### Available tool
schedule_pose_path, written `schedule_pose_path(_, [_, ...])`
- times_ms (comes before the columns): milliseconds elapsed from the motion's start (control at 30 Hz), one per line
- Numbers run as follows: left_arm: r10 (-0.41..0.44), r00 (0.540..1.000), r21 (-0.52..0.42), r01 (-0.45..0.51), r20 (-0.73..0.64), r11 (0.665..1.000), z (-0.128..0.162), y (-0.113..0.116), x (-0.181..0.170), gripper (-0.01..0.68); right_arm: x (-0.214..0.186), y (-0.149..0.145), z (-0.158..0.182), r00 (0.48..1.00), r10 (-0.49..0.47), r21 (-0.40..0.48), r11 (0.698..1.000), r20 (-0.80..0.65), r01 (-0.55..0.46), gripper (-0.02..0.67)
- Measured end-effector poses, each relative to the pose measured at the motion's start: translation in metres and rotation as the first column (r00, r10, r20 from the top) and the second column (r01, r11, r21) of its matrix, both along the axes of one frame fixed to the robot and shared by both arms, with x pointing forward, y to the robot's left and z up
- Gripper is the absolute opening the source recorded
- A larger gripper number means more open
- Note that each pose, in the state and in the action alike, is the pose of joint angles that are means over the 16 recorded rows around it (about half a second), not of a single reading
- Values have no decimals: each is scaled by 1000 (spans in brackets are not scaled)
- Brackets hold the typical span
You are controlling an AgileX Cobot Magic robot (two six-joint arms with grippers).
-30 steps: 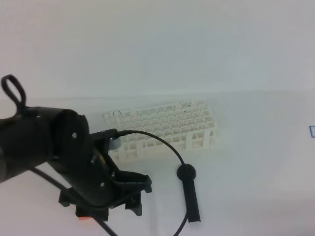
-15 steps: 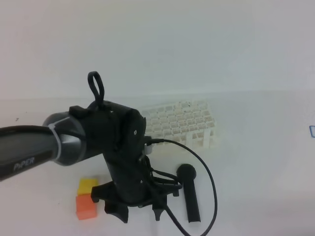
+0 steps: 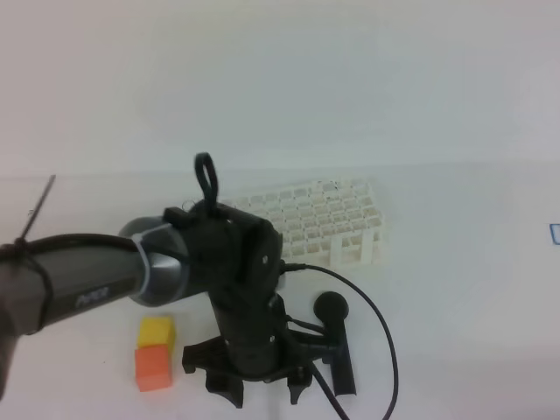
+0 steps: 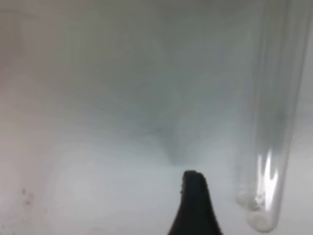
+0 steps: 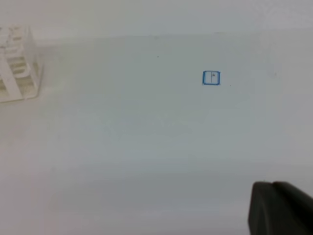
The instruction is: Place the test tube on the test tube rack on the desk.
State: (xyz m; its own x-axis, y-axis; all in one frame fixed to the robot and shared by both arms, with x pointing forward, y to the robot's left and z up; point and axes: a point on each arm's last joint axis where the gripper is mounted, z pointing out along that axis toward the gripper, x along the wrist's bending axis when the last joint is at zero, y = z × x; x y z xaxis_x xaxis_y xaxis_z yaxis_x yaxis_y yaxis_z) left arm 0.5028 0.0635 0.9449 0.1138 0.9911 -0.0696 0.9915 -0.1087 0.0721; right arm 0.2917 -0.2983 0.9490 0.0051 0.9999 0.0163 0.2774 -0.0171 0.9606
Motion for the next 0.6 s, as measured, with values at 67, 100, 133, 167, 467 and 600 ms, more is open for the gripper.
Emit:
schedule_pose_path(67, [-2, 1000, 10, 2, -2, 1000, -4, -2, 0, 486, 0, 0, 0, 1000, 0, 0, 1000, 0, 0, -1])
schedule_pose_path(100, [-3, 1000, 15, 4, -3, 1000, -6, -3, 0, 480, 0, 0, 0, 1000, 0, 0, 1000, 0, 0, -1])
schedule_pose_path(133, [-5, 1000, 19, 5, -2, 1000, -8, -3, 0, 472, 0, 0, 0, 1000, 0, 0, 1000, 0, 0, -1])
schedule_pose_path(167, [-6, 1000, 23, 6, -2, 1000, -10, -4, 0, 459, 0, 0, 0, 1000, 0, 0, 1000, 0, 0, -1])
schedule_pose_path(467, [-24, 1000, 40, 24, 5, 999, -19, -6, 2, 257, 0, 0, 0, 1000, 0, 0, 1000, 0, 0, -1])
schedule_pose_path(600, [-50, 999, 39, 49, 12, 998, -19, -7, 3, 168, 0, 0, 0, 1000, 0, 0, 1000, 0, 0, -1])
